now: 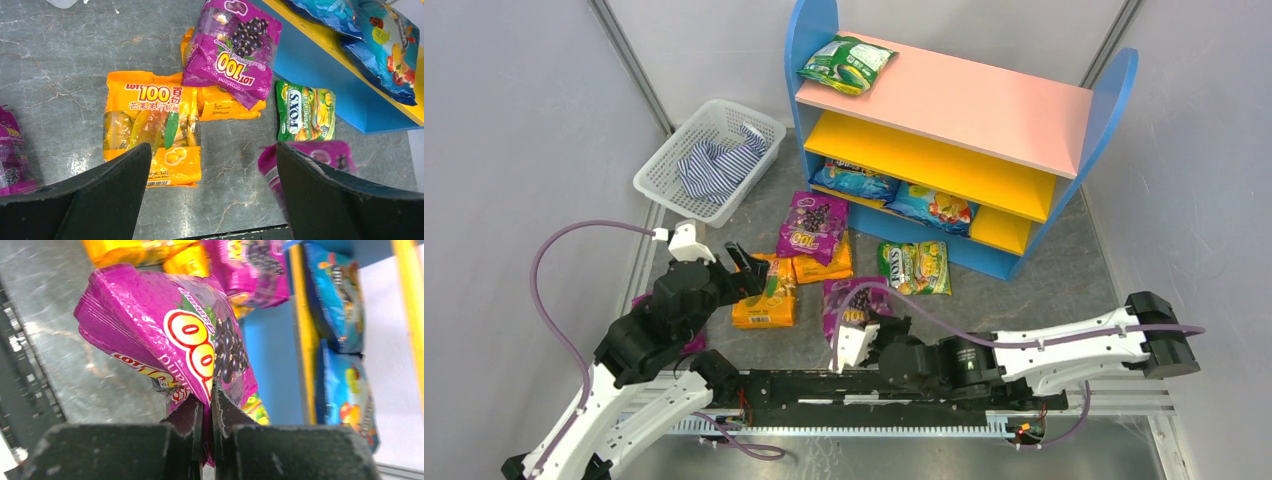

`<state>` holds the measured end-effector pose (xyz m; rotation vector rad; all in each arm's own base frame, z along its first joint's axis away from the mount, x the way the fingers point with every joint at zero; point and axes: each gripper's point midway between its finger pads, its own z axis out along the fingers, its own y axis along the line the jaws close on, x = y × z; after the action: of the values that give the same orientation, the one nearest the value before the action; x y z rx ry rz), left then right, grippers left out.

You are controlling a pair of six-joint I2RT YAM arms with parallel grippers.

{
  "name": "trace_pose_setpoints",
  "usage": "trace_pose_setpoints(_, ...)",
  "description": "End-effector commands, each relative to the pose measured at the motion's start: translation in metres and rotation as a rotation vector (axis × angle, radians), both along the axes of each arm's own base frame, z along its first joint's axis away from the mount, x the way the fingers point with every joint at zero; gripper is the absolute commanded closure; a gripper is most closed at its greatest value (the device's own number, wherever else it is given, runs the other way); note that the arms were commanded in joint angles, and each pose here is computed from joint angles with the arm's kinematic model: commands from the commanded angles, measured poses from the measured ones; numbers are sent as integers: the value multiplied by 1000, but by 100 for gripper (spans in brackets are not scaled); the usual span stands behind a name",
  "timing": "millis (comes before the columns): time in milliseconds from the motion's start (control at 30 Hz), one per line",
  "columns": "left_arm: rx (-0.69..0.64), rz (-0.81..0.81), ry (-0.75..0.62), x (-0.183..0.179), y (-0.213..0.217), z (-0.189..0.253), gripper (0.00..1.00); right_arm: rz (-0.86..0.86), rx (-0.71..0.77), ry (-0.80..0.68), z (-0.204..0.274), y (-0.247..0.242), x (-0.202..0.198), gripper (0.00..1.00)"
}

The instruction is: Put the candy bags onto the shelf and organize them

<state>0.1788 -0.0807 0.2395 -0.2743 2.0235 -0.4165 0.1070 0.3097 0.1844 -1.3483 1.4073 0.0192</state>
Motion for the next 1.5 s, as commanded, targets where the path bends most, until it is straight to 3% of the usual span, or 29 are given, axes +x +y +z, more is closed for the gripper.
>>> trace_pose_setpoints(0, -23, 21, -42, 1, 4, 9, 0, -141, 254, -108, 110, -5, 37, 100)
trace_pose_setpoints(300, -33, 15, -52, 0, 4, 11, 0, -174, 459, -248, 229, -1, 82, 100)
trace_pose_setpoints(533, -47, 10, -67, -3, 5, 14, 0, -190, 490, -330, 271, 15, 126, 100)
trace_pose_setpoints(867, -62, 1, -89, -5, 5, 18, 0, -386, 368, -433, 269, 7, 204, 100)
trace_pose_setpoints(1467, -62, -3, -91, -5, 4, 18, 0, -574, 186, -534, 224, 10, 294, 100)
